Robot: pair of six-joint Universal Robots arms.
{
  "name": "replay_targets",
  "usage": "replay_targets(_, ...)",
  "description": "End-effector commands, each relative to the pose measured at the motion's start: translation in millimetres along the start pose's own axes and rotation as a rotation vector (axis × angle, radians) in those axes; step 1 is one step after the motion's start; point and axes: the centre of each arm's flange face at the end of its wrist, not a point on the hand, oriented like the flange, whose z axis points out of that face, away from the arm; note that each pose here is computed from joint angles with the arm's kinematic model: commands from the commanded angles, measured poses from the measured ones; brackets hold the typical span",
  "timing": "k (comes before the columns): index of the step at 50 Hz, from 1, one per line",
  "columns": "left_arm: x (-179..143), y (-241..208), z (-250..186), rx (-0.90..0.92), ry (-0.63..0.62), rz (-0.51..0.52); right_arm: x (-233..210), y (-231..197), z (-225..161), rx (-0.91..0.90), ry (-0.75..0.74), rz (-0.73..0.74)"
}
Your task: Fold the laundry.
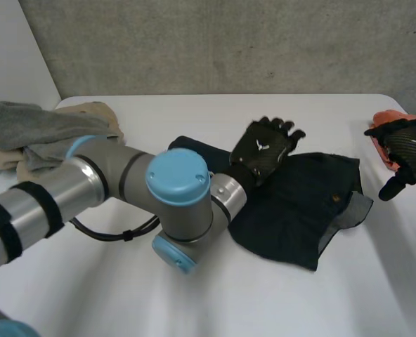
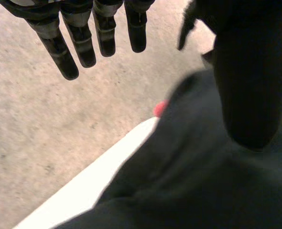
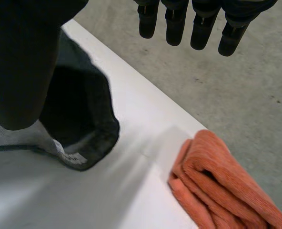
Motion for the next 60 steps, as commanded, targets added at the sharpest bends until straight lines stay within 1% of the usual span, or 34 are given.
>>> replay_targets(1, -58.8, -67.0, -20.0, 0.071, -0.196, 0.039, 11.5, -5.2, -0.2, -0.021, 0.090, 0.008)
replay_targets(6, -97.6, -72.3, -43.7, 0.017, -0.278, 0.047, 19.6, -34.4, -22.6, 0.008, 0.163, -0.006)
replay_targets(8, -110.1, -68.6, -50.8, -0.010, -0.305, 0.046, 19.3, -43.5, -30.8, 0.017, 0.159, -0.006)
replay_targets(9, -126.0, -58.6, -57.6, -0.051, -0.339, 0.042, 19.3, -47.1, -34.6, 0.017, 0.156, -0.004)
replay_targets(11, -138.5, -48.9, -62.7, -0.086, -0.364, 0.038, 15.6, -58.1, -47.0, 0.012, 0.124, 0.001)
replay_targets(13, -157.0, -34.7, -69.4, -0.132, -0.391, 0.031, 10.1, -64.2, -56.1, 0.001, 0.085, 0.007)
replay_targets(16, -169.9, -25.1, -73.5, -0.158, -0.389, 0.023, -8.0, -70.5, -72.7, -0.041, -0.033, 0.030)
replay_targets(17, -174.7, -14.0, -74.3, -0.180, -0.373, 0.013, -13.4, -70.3, -76.5, -0.058, -0.069, 0.037)
replay_targets(18, -176.9, -6.8, -74.6, -0.194, -0.364, 0.006, -25.6, -67.8, -84.6, -0.099, -0.140, 0.055)
replay_targets(21, -182.5, 17.1, -74.1, -0.231, -0.322, -0.019, -44.2, -62.7, -96.5, -0.159, -0.248, 0.072)
replay_targets(22, -182.8, 21.6, -73.5, -0.235, -0.308, -0.024, -56.8, -55.8, -103.5, -0.210, -0.310, 0.085)
replay_targets(26, -178.5, 37.6, -69.3, -0.244, -0.239, -0.043, -82.0, -41.2, -115.2, -0.270, -0.409, 0.080)
replay_targets(29, -174.0, 54.2, -63.8, -0.258, -0.195, -0.058, -97.3, -27.6, -113.0, -0.285, -0.450, 0.065)
replay_targets(33, -169.8, 72.7, -59.2, -0.280, -0.181, -0.071, -112.8, -14.3, -111.2, -0.288, -0.463, 0.034)
replay_targets(35, -169.6, 77.6, -57.2, -0.284, -0.178, -0.064, -117.9, -10.5, -110.8, -0.282, -0.457, 0.019)
replay_targets(39, -169.6, 84.8, -52.1, -0.284, -0.168, -0.011, -127.8, -2.2, -104.9, -0.246, -0.426, -0.011)
replay_targets(40, -167.8, 87.4, -49.5, -0.284, -0.160, 0.016, -129.7, 0.4, -102.7, -0.240, -0.421, -0.016)
replay_targets(44, -162.8, 94.2, -43.0, -0.284, -0.140, 0.080, -142.4, 22.5, -85.0, -0.238, -0.402, -0.037)
replay_targets(47, -160.7, 100.5, -40.9, -0.291, -0.132, 0.102, -147.9, 30.5, -77.8, -0.238, -0.388, -0.050)
replay_targets(56, -146.3, 107.4, -36.7, -0.296, -0.108, 0.108, -151.7, 43.6, -47.9, -0.160, -0.247, -0.101)
replay_targets(60, -142.7, 100.5, -35.0, -0.298, -0.144, 0.119, -147.4, 36.3, -39.3, -0.085, -0.193, -0.098)
